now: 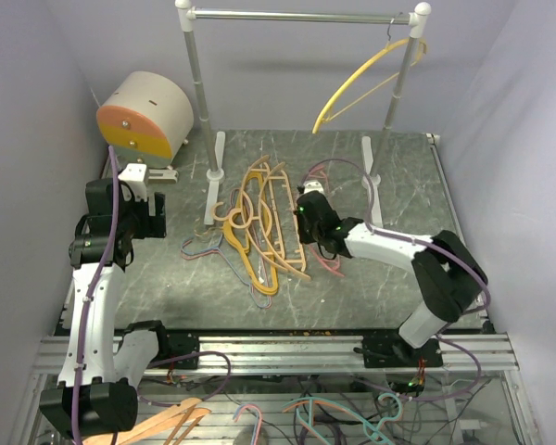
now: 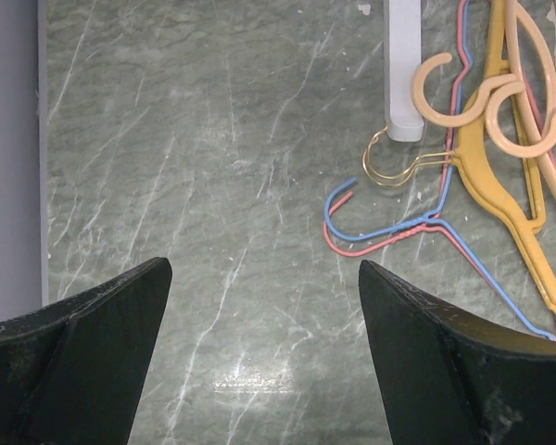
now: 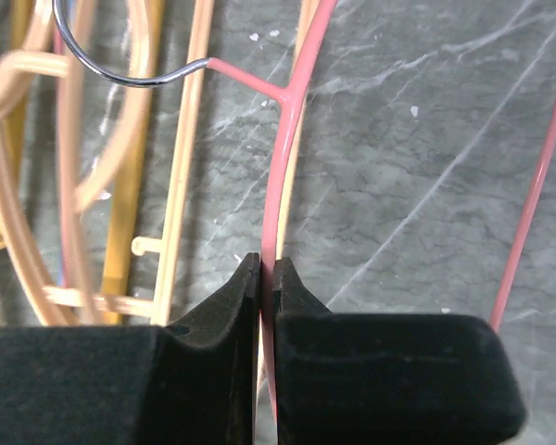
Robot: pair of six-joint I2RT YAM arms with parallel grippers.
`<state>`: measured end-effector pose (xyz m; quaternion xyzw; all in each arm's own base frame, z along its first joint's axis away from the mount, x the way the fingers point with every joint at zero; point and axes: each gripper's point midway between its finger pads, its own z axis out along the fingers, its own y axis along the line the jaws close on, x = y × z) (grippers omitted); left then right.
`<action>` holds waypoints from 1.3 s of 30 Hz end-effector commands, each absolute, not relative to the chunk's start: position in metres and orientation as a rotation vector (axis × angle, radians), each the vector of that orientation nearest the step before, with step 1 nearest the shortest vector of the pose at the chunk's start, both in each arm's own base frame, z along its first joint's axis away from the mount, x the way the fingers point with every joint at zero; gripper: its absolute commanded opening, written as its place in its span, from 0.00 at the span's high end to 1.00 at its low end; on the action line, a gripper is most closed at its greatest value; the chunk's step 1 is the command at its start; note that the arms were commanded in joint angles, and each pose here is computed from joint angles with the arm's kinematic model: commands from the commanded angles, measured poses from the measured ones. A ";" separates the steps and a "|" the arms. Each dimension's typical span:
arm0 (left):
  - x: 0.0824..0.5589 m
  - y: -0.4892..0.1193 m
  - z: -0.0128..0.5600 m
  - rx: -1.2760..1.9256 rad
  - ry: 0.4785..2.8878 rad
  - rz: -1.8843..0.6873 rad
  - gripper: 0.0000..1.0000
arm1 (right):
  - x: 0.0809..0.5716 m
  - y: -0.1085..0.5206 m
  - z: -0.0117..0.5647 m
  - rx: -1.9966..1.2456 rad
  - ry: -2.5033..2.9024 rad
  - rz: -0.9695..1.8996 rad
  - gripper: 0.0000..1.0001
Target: Organize the hangers
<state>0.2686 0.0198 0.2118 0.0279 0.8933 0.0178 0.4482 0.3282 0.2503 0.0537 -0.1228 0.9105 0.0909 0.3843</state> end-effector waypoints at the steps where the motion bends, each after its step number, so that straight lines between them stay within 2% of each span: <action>1: 0.273 0.015 0.214 0.097 2.194 0.019 0.06 | 0.327 0.244 0.088 -0.318 2.260 0.225 1.00; 7: 0.273 0.015 0.213 0.098 2.199 0.018 0.06 | 0.317 0.256 0.103 -0.346 2.232 0.356 1.00; 11: 0.273 0.015 0.213 0.098 2.199 0.021 0.07 | 0.310 0.277 0.134 -0.359 2.146 0.541 1.00; 21: 0.273 0.016 0.214 0.091 2.195 0.026 0.06 | 0.276 0.341 0.347 -0.354 1.705 1.220 1.00; 28: 0.272 0.019 0.215 0.079 2.189 0.034 0.06 | 0.276 0.369 0.447 -0.212 1.488 1.589 1.00; 33: 0.271 0.020 0.217 0.076 2.184 0.036 0.06 | 0.312 0.368 0.499 -0.034 1.375 1.660 1.00; 39: 0.271 0.020 0.219 0.075 2.177 0.038 0.06 | 0.391 0.335 0.481 0.342 1.450 1.624 1.00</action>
